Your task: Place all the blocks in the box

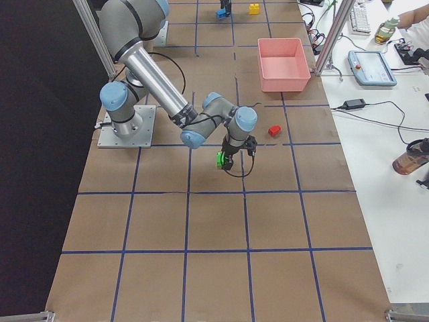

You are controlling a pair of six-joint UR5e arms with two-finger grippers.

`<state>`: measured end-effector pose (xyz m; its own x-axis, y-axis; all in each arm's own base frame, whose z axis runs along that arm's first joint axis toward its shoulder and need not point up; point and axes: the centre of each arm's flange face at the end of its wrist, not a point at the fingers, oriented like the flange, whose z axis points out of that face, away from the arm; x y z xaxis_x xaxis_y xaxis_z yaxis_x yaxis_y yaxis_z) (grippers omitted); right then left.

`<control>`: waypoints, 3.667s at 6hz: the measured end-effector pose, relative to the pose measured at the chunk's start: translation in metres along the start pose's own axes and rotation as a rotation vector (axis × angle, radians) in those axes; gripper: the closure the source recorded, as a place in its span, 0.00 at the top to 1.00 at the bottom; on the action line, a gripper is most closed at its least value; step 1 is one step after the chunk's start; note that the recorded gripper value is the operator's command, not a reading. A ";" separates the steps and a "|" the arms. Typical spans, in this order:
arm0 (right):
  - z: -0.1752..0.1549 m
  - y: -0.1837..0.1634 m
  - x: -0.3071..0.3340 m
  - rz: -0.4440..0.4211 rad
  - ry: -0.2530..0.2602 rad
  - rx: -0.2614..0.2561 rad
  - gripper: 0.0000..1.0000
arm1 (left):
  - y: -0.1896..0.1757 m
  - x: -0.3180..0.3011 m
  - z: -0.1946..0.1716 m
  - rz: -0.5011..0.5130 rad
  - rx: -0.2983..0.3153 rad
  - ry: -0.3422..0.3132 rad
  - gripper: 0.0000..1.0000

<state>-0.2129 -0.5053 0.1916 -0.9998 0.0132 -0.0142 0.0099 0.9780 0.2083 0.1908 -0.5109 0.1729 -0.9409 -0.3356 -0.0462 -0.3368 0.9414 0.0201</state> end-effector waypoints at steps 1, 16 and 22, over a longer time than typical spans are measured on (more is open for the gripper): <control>0.004 -0.001 -0.002 -0.002 -0.013 -0.001 0.99 | 0.001 0.000 0.002 0.002 -0.004 0.002 0.26; -0.264 -0.085 -0.099 -0.101 0.002 0.145 0.25 | -0.066 0.478 -0.161 0.575 0.266 0.330 0.99; -0.300 -0.103 -0.275 -0.024 -0.038 0.219 0.25 | -0.118 0.343 -0.182 0.387 0.259 0.062 1.00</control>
<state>0.0559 -0.6723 0.4674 -0.9985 -0.0068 -0.0542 -0.0063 0.9999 -0.0101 -0.0985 -0.7428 0.3360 -0.9985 0.0482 -0.0241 0.0524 0.9727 -0.2259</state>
